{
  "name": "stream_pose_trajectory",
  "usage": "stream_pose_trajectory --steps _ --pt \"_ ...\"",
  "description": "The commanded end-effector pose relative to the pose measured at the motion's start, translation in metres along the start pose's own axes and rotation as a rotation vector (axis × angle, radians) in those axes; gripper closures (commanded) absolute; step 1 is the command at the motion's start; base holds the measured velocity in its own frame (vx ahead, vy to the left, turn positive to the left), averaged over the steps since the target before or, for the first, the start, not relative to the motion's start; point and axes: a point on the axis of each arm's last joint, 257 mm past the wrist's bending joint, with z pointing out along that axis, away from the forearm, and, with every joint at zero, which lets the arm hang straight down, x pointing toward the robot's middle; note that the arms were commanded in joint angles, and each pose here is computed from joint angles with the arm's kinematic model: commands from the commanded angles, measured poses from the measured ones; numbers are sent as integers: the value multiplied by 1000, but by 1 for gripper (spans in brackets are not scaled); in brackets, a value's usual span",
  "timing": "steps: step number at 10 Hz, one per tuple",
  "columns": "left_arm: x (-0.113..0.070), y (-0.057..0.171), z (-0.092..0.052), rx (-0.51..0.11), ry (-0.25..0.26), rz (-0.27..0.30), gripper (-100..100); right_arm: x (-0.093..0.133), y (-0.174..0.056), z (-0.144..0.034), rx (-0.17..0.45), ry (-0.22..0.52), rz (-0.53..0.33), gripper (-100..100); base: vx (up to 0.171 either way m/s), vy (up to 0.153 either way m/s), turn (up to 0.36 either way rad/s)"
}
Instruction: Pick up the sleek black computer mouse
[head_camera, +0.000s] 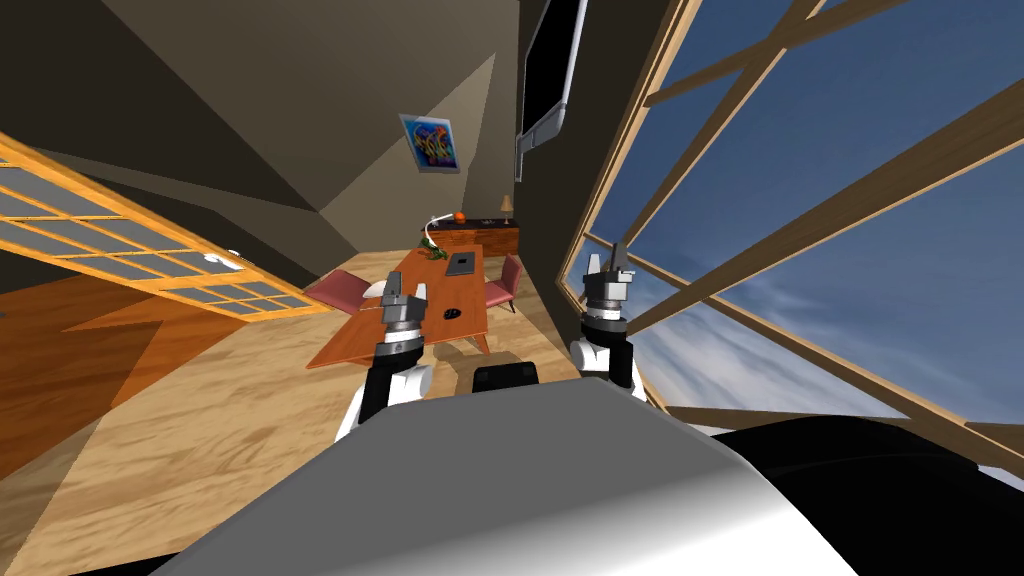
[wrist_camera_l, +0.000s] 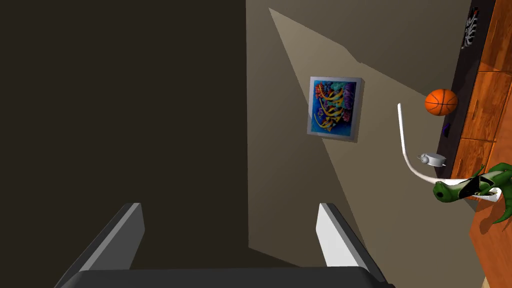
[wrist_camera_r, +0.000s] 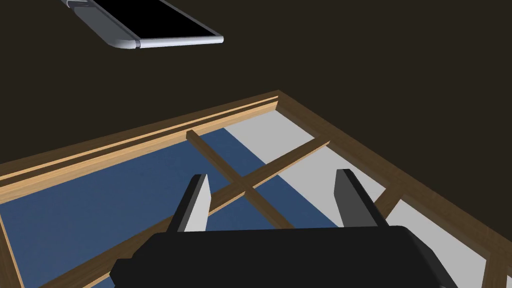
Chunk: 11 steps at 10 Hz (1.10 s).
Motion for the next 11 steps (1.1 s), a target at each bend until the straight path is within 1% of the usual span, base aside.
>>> stream_pose_trajectory --steps 1,4,5,6,7,8,9,10,11 --pt "-8 21 -5 -62 16 22 -100 0 0 0 0 0 0 0 -19 -32 -107" --pt "-32 76 -23 -217 35 65 -100 0 0 0 0 0 0 0 0 -40 -133" --pt "-44 101 -34 -289 35 89 -100 0 0 0 0 0 0 0 23 -54 -152" --pt "-44 101 -34 -289 37 82 -100 0 0 0 0 0 0 0 12 -34 -68" --pt "-56 118 -43 -349 40 98 -100 0 0 0 0 0 0 0 16 -28 -115" --pt "-71 145 -59 -433 43 129 -100 0 0 0 0 0 0 0 30 -42 -185" --pt "-74 151 -63 -448 34 115 -100 0 0 0 0 0 0 0 29 -35 -72" --pt "-88 170 -78 -521 39 143 -100 0 0 0 0 0 0 0 42 -40 -122" --pt "-92 176 -83 -537 29 132 -100 0 0 0 0 0 0 0 31 -26 -56"
